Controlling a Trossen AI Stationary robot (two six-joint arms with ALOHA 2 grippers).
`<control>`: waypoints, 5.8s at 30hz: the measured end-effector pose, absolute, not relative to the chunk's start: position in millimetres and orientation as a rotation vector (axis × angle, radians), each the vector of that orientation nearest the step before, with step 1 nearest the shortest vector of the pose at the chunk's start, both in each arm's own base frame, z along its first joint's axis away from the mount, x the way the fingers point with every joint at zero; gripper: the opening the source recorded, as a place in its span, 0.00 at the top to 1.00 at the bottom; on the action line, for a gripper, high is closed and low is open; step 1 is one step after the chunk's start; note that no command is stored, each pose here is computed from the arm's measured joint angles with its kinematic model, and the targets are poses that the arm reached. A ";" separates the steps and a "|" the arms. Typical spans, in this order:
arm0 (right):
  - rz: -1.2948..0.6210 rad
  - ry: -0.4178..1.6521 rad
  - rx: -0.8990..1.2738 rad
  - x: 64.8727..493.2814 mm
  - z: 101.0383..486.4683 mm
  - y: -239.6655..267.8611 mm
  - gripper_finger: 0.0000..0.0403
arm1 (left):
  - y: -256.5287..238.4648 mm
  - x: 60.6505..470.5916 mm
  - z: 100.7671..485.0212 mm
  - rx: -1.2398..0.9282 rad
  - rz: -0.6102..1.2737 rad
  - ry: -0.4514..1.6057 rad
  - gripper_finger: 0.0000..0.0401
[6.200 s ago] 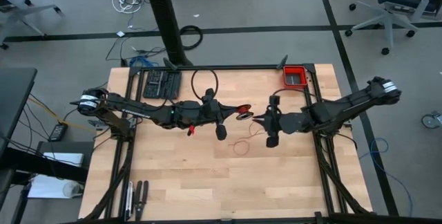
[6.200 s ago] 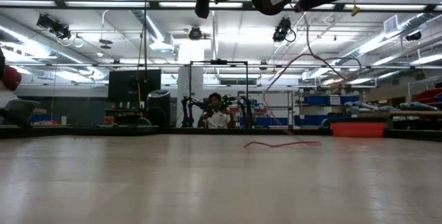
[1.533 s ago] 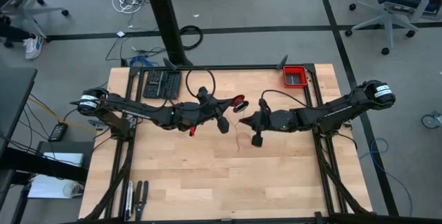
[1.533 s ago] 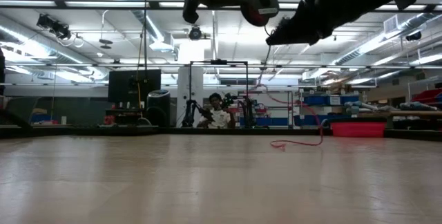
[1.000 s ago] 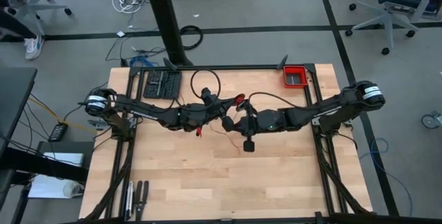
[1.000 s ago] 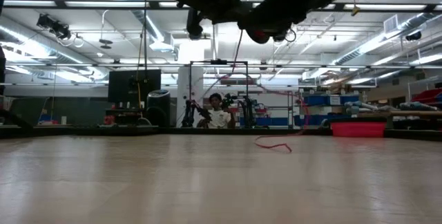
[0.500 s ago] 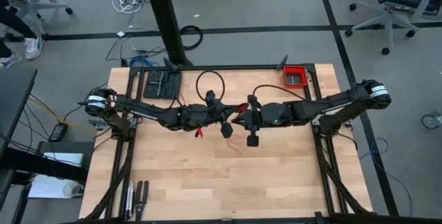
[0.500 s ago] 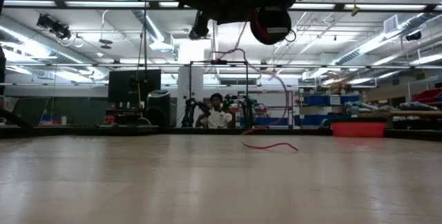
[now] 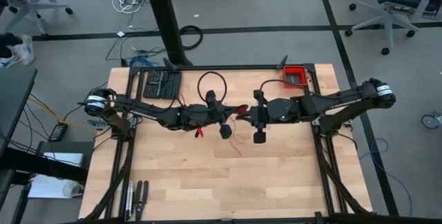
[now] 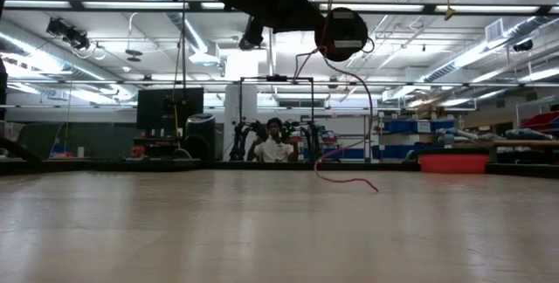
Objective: Coil cords
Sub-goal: Coil the red wire on the black spool
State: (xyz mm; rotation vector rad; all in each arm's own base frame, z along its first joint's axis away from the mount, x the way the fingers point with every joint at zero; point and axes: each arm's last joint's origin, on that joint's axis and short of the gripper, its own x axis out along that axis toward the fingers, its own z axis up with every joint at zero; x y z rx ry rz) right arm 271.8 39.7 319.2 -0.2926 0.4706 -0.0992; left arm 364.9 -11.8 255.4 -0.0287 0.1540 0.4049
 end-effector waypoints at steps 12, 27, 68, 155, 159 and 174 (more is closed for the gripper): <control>0.012 0.536 -0.347 244.7 327.5 37.8 1.00 | -12.8 360.1 258.5 0.075 0.321 0.216 1.00; -0.031 0.636 -0.353 241.1 320.5 24.2 0.95 | -15.8 346.7 274.6 0.053 0.173 0.241 1.00; -0.422 0.639 -0.189 253.6 221.1 76.3 0.81 | -15.4 348.2 283.1 -0.044 0.202 0.146 1.00; -0.090 1.022 -0.354 256.3 215.5 141.0 0.61 | 35.9 345.5 298.6 -0.233 0.640 -0.100 1.00; -0.177 0.957 -0.682 255.2 218.8 138.1 0.62 | 35.7 345.5 298.3 -0.265 0.637 -0.108 1.00; -0.317 1.077 -1.048 281.3 209.8 69.0 0.63 | 15.1 347.2 298.3 -0.298 0.562 -0.106 1.00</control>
